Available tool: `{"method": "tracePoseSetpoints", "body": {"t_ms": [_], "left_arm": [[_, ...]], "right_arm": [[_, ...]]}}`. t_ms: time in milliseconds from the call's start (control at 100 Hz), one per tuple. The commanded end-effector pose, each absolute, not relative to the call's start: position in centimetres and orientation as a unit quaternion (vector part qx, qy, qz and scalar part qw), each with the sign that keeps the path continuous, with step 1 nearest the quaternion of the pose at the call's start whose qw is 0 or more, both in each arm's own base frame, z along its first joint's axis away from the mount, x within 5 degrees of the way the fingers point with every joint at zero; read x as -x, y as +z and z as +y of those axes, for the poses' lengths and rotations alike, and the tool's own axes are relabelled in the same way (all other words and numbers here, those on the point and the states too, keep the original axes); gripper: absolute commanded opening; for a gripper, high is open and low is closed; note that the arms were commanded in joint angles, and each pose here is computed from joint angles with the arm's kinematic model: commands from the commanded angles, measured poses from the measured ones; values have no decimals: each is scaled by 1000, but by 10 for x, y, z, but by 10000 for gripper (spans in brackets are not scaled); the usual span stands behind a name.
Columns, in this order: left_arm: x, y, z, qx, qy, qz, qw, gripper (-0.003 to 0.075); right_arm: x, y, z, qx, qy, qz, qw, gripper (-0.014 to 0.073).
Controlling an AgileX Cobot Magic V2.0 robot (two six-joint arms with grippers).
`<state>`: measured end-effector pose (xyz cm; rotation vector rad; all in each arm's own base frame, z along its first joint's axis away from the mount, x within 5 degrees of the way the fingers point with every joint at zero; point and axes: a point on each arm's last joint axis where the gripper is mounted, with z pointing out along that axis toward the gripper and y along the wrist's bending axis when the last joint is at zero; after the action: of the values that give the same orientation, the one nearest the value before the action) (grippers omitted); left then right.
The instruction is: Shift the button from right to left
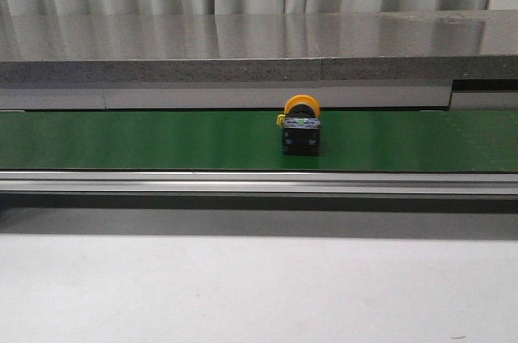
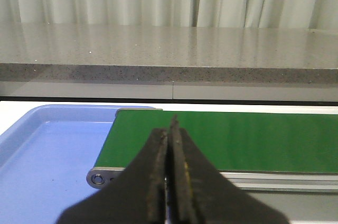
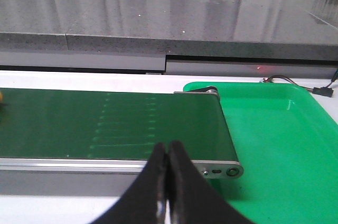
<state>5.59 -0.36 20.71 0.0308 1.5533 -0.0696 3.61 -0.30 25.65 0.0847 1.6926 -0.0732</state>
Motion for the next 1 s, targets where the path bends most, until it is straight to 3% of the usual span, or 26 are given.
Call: {"method": "tracePoseSetpoints", "body": {"t_ms": [0, 350, 690, 830, 990], "left_arm": [[-54, 212, -3, -9, -36, 667, 744, -20], [-56, 264, -5, -3, -54, 729, 683, -20], [-88, 298, -8, -4, -52, 777, 627, -13], [-109, 301, -9, -4, -50, 801, 596, 127], [-133, 305, -11, -3, -48, 822, 567, 475]], "right_arm": [[-36, 271, -3, -34, -38, 715, 698, -67], [-36, 271, -3, -34, -38, 715, 698, -67], [-36, 271, -3, -34, -38, 715, 698, -67], [-36, 271, -3, -34, -38, 715, 698, -67], [-36, 271, -3, -34, -38, 715, 698, -67]]}}
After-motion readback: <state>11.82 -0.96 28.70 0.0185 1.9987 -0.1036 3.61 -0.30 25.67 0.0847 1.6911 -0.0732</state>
